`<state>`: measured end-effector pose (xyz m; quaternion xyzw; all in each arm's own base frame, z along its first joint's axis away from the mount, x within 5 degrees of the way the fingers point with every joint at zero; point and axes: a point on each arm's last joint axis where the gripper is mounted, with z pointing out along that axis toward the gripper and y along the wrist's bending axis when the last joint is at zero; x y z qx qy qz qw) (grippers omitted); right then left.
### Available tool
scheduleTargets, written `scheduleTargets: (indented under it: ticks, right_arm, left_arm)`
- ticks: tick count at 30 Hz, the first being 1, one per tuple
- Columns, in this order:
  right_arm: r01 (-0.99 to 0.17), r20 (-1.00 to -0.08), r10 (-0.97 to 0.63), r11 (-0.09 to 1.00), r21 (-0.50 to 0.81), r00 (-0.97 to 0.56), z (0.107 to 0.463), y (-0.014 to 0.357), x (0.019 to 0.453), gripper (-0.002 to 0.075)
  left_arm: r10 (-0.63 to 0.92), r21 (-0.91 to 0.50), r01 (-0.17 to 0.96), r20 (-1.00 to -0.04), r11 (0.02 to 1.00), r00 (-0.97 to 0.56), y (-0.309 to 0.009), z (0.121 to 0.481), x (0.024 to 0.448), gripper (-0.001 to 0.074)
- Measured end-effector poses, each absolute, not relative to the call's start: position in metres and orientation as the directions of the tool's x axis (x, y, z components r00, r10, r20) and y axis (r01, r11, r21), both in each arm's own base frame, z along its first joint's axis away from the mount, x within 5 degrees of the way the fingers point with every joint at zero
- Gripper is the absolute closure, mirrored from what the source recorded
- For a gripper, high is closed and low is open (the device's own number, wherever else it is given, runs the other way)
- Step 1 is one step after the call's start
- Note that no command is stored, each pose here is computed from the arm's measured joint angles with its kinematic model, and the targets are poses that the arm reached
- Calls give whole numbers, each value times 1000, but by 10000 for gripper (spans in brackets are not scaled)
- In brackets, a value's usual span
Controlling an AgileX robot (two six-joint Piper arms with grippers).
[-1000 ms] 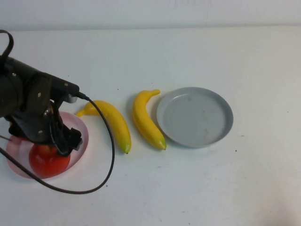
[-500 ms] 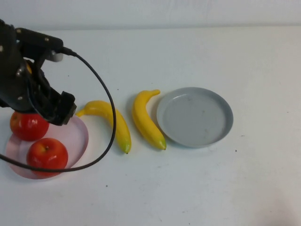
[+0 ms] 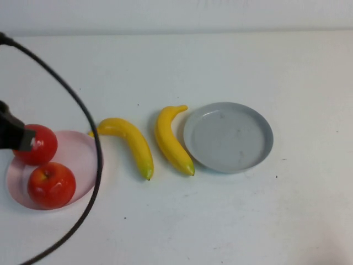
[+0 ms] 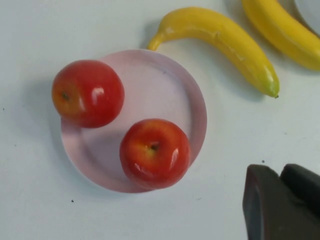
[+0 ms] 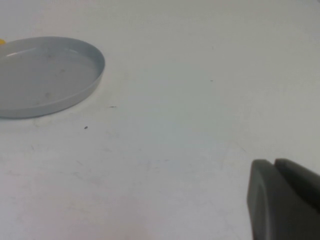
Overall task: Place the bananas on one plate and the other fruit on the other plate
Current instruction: Put another type of fruit in the right plate
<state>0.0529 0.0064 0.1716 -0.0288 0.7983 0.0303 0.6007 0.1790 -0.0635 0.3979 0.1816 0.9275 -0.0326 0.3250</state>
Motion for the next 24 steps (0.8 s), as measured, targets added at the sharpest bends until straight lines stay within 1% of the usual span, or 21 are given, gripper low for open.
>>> scheduleTargets:
  ticks: [2, 7, 10, 12, 15, 18, 21, 24]
  right_arm:
    - [-82, -961, -10, 997, 14, -277, 172, 6, 53, 744]
    - [-82, -961, -10, 997, 14, -277, 172, 6, 53, 744]
    - [-82, -961, -10, 997, 14, -277, 172, 6, 53, 744]
    - [-82, -961, -10, 997, 14, -277, 172, 6, 53, 744]
    - [-82, -961, -10, 997, 14, -277, 172, 6, 53, 744]
    - [-82, -961, -10, 997, 14, -277, 172, 6, 53, 744]
    - [-82, -961, -10, 997, 14, -277, 172, 6, 53, 744]
    - [-82, -961, -10, 997, 14, -277, 172, 6, 53, 744]
  left_arm:
    - [289, 49, 347, -668, 937, -685, -57, 398, 161, 712]
    - [195, 7, 314, -799, 949, -570, -41, 385, 118, 732]
    - [136, -35, 289, -824, 957, -550, -33, 370, 97, 734]
    - [124, -41, 281, -829, 959, -545, -29, 360, 86, 734]
    - [114, -51, 265, -813, 963, -571, -24, 347, 76, 734]
    - [82, -78, 245, -809, 966, -582, -23, 345, 72, 734]
    - [148, -20, 296, -833, 955, -534, -25, 339, 75, 735]
    - [187, 39, 340, -890, 940, -415, -28, 330, 83, 735]
